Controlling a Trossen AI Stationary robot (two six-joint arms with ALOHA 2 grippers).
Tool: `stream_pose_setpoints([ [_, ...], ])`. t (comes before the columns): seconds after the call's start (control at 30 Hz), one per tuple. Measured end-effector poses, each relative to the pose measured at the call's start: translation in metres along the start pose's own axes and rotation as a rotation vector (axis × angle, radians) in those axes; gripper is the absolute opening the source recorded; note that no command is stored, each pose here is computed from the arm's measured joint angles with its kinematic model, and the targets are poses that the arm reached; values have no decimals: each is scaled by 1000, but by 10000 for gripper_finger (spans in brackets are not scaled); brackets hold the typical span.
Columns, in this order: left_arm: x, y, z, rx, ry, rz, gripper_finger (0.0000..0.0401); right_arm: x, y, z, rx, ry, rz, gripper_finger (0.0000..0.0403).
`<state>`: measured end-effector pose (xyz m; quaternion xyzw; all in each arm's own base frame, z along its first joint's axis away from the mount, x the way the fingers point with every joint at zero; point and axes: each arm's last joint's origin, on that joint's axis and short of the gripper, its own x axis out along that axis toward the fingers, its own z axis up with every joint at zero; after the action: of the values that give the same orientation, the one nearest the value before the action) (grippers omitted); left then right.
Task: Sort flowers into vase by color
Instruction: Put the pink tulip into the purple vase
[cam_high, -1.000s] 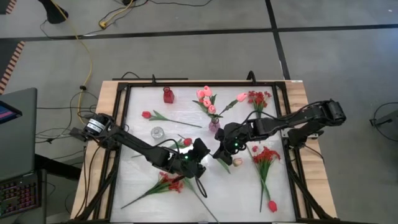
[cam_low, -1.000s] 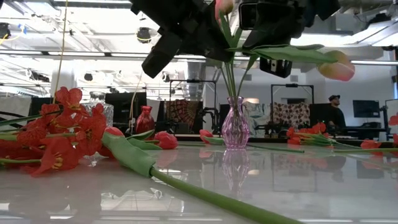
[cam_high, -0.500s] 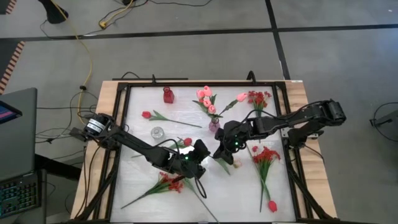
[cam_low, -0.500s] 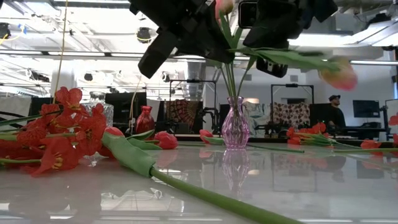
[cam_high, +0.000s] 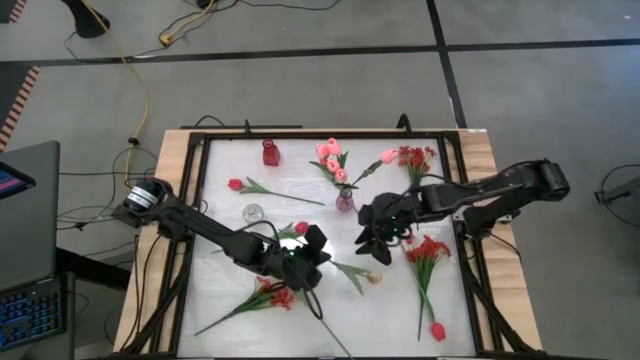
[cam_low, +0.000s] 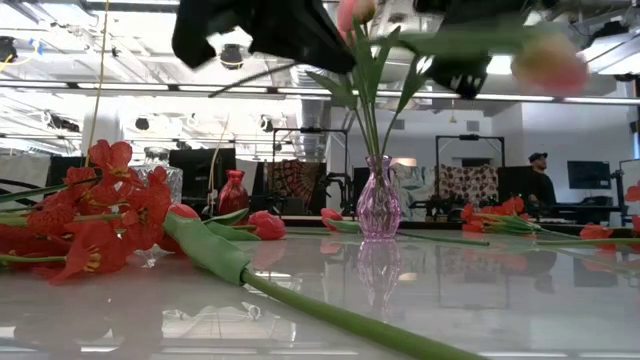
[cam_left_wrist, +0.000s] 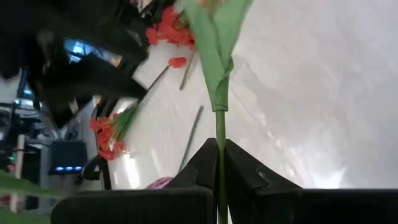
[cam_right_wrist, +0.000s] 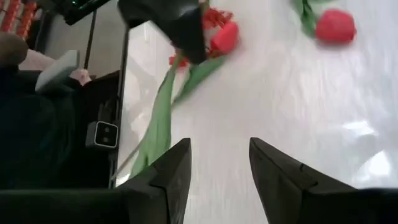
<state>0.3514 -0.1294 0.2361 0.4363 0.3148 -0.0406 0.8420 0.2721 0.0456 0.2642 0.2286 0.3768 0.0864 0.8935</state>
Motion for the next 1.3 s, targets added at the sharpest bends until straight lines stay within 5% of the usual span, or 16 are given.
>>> stream_pose_setpoints([
  [0.3, -60, 26, -10, -154, -203, -71, 0, -30, 38, -21, -150, -84, -93, 171],
  [0.53, -107, 53, -21, -361, -725, -131, 0, -42, 56, -32, -213, -179, -199, 168],
  [0.73, -114, 52, -35, -570, -970, -113, 0, -32, 69, -35, -280, -234, -217, 185],
  [1.03, -103, 36, -42, -771, -1051, -153, 0, 7, 93, -22, -445, -425, -120, 218],
  [1.3, -97, 21, -35, -773, -1012, -185, 0, 38, 90, -5, -574, -593, -182, 220],
])
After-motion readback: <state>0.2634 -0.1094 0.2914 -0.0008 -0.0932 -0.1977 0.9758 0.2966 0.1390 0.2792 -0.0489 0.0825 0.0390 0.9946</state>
